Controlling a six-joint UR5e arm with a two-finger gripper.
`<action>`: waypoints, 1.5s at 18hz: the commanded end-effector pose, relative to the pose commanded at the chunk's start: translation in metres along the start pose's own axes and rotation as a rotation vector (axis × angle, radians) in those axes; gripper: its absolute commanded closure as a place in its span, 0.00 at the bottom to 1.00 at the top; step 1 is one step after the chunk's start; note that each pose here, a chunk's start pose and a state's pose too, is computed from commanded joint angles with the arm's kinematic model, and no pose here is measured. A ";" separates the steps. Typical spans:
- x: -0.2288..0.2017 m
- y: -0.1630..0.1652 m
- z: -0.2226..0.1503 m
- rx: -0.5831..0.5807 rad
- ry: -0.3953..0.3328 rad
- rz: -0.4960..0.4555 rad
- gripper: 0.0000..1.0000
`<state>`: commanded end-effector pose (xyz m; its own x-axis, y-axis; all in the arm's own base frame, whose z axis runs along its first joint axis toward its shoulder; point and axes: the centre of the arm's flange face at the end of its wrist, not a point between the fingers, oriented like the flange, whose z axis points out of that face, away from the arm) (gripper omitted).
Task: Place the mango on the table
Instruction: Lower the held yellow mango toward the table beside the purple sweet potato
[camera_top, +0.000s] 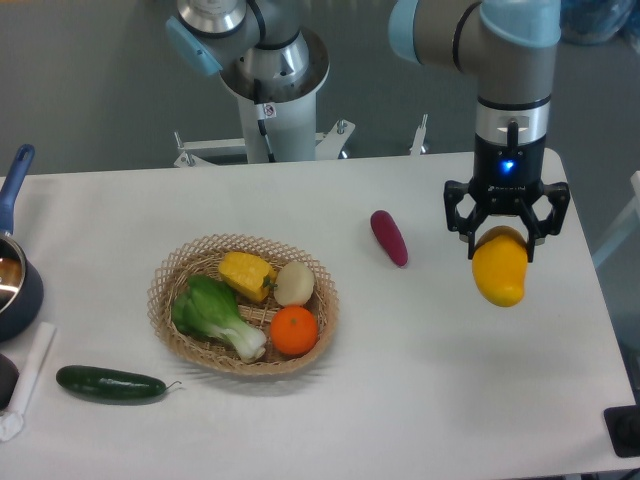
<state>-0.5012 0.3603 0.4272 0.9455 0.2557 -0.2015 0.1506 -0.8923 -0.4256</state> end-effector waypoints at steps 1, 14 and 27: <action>-0.001 0.001 0.000 -0.002 -0.002 -0.001 0.61; 0.018 0.112 0.072 -0.238 0.132 0.339 0.61; 0.002 0.182 0.142 -0.278 0.303 0.477 0.60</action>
<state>-0.5131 0.2515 0.2241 0.9607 -0.2751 -0.0368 -0.2774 -0.9558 -0.0970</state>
